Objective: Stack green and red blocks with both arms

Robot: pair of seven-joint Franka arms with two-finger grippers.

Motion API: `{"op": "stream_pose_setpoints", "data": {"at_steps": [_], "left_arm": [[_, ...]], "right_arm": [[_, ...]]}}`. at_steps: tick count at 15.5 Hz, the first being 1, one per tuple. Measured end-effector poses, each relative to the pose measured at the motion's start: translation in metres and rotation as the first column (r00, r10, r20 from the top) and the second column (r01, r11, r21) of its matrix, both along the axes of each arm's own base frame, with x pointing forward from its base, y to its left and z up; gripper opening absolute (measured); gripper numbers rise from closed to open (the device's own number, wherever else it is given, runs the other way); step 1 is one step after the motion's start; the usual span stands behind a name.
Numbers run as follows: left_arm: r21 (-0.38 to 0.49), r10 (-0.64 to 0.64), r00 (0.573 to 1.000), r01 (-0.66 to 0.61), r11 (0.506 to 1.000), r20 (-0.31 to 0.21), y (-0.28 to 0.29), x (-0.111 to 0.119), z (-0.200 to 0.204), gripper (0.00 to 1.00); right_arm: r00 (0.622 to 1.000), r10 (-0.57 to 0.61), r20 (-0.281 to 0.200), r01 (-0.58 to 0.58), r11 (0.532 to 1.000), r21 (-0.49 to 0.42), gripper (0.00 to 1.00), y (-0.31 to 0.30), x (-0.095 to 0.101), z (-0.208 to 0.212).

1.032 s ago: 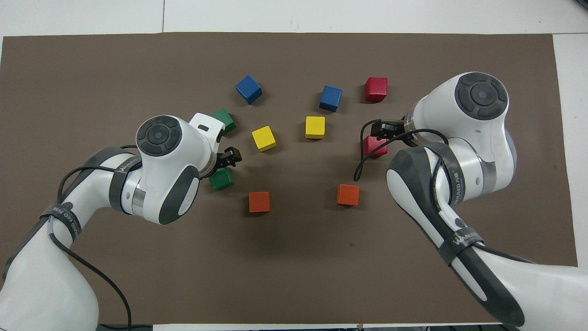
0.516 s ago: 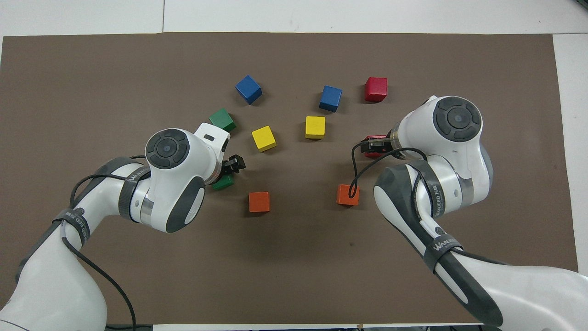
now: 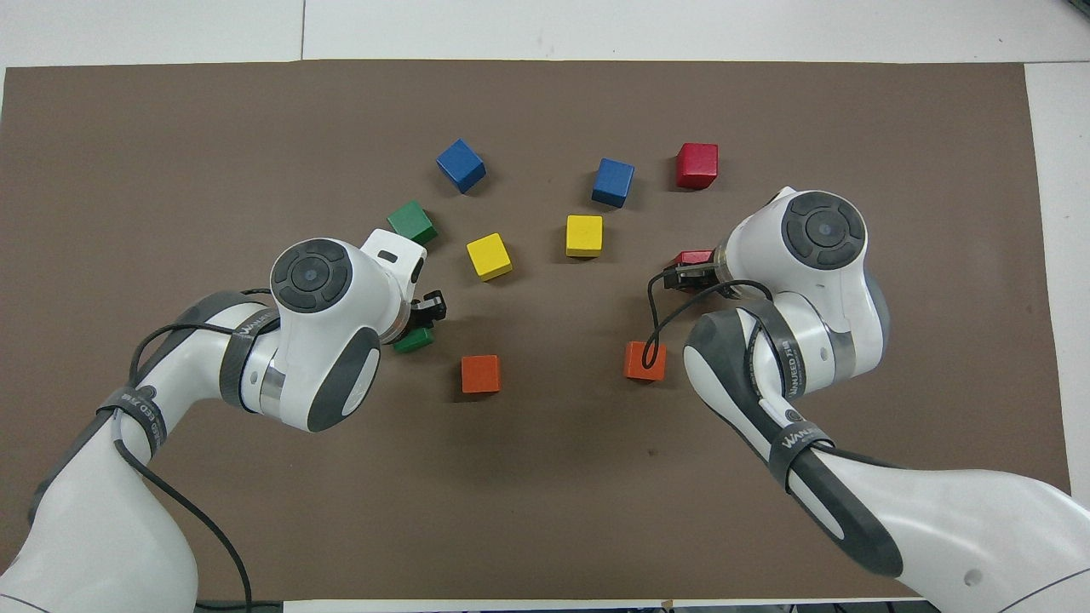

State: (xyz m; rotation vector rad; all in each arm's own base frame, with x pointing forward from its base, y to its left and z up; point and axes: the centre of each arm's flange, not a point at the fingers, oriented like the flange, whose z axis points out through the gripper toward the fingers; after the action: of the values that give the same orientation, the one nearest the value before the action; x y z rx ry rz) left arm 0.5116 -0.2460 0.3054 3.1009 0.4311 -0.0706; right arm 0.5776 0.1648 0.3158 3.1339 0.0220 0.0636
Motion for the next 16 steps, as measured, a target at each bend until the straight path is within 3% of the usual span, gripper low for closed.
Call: {"op": "stream_pose_setpoints", "data": {"at_steps": [3, 6, 8, 14, 16], "left_arm": [[0.003, -0.102, 0.995, 0.102, 0.995, -0.002, 0.049, 0.022, 0.011, 0.56], [-0.006, -0.214, 0.977, 0.214, 0.977, 0.020, 0.149, 0.059, 0.029, 0.56], [-0.006, -0.266, 0.963, 0.267, 0.964, 0.038, 0.200, 0.071, 0.034, 0.56], [0.048, -0.360, 0.932, 0.358, 0.932, 0.035, 0.229, 0.109, 0.006, 0.56], [0.046, -0.352, 0.935, 0.350, 0.935, 0.034, 0.235, 0.111, 0.004, 0.56]], "right_arm": [[1.000, 0.001, -0.004, -0.001, 1.000, -0.002, 1.00, 0.000, 0.001, -0.009], [1.000, 0.002, 0.005, -0.002, 1.000, 0.001, 1.00, 0.001, 0.003, -0.016], [1.000, 0.001, 0.006, -0.001, 1.000, 0.001, 1.00, 0.001, 0.004, -0.017], [1.000, -0.008, 0.015, 0.008, 1.000, 0.001, 1.00, -0.004, 0.007, -0.014], [1.000, -0.008, 0.015, 0.008, 1.000, 0.001, 0.90, -0.004, 0.007, -0.015]]}}
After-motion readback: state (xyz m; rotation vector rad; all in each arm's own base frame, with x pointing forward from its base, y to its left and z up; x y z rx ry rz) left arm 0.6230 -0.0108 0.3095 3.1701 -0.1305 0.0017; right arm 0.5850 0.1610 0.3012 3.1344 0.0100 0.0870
